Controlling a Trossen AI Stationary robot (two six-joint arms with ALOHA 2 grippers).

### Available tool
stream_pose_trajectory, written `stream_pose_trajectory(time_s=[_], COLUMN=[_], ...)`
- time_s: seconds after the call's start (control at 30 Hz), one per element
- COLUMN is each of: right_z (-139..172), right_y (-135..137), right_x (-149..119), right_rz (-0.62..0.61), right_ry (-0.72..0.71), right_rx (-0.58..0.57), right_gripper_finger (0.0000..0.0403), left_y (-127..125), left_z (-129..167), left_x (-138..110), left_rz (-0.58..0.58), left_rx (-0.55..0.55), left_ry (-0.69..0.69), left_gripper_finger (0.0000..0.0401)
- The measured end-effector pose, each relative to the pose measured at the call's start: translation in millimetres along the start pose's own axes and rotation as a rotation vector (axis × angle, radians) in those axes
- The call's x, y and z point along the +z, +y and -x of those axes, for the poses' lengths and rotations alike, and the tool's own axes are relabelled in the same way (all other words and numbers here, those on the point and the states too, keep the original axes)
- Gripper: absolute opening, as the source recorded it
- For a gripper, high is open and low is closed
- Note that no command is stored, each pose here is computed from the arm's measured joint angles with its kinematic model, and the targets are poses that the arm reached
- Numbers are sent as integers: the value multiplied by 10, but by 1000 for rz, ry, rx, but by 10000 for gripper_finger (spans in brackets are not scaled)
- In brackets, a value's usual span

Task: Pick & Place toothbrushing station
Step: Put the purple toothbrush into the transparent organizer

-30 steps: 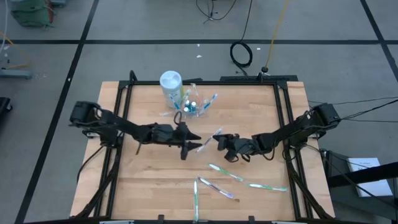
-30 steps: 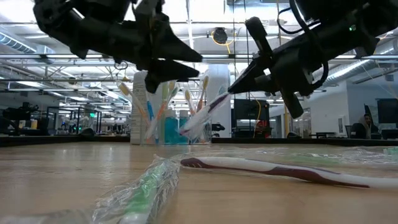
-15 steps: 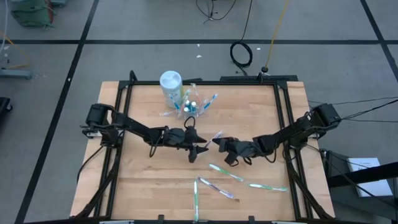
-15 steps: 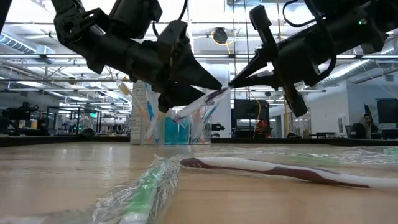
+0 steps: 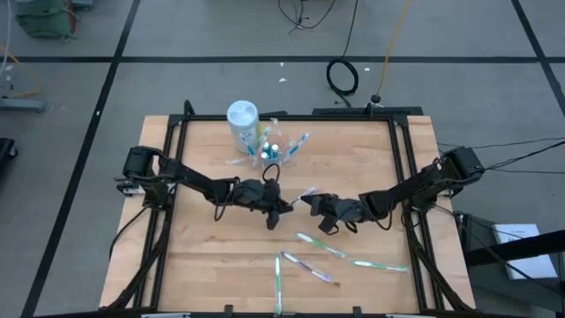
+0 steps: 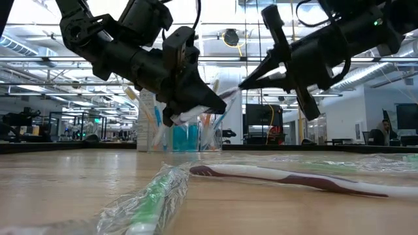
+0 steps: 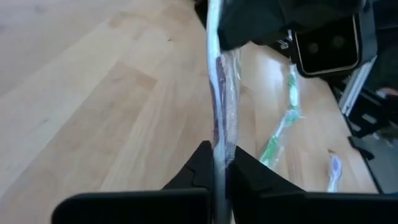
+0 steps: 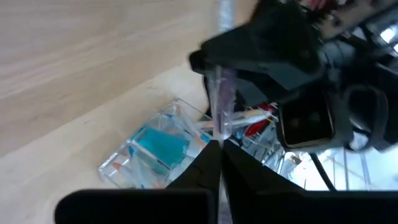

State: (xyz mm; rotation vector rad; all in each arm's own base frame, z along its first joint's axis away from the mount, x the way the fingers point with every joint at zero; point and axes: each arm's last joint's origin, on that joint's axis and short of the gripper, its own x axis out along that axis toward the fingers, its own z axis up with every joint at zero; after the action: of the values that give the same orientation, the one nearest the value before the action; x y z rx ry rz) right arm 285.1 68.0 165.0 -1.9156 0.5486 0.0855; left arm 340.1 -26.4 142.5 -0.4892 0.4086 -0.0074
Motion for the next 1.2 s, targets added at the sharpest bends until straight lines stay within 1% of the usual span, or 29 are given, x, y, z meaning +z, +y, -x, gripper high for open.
stream_pose_trajectory(time_s=[0.03,0.1,0.17,0.23,0.4,0.47,0.6,0.7,0.77,0.83,0.93,1.0,1.07,1.13,1.2], right_z=[-3,-4,-3,-4,-4,5,68,168,233,284,312,308,274,232,200], right_y=[6,2,0,1,1,-3,-65,-151,-236,-304,-385,-415,-418,-399,-386], right_x=[2,6,9,9,8,20,58,62,14,-85,-303,-444,-557,-633,-692], right_rz=[8,-13,-77,-175,-426,-501,-634,-672,-734,-853,-1095,-1283,-1447,-1582,-1681], right_ry=[-17,-34,-43,-42,-39,-41,-45,-56,-51,-39,-69,-174,-326,-449,-514], right_rx=[2,-4,-6,-4,1,1,-34,-69,-111,-139,-173,-179,-137,-61,-16], right_gripper_finger=[7,16,26,37,70,82,96,100,99,97,94,92,91,91,91], left_y=[15,35,41,42,57,88,166,189,185,157,93,52,14,-18,-41], left_z=[0,1,2,3,3,5,12,29,47,75,156,217,291,358,422], left_x=[1,7,22,26,43,62,104,145,188,247,362,439,521,604,660], left_rz=[13,29,32,27,2,6,16,8,-35,-78,-128,-169,-209,-244,-267], left_rx=[6,12,11,12,40,59,93,91,88,82,75,83,114,154,186], left_ry=[4,6,-2,-4,-29,-41,-59,-69,-91,-129,-179,-219,-263,-323,-348], left_gripper_finger=[14,25,40,45,14,13,27,15,12,15,21,13,11,13,19])
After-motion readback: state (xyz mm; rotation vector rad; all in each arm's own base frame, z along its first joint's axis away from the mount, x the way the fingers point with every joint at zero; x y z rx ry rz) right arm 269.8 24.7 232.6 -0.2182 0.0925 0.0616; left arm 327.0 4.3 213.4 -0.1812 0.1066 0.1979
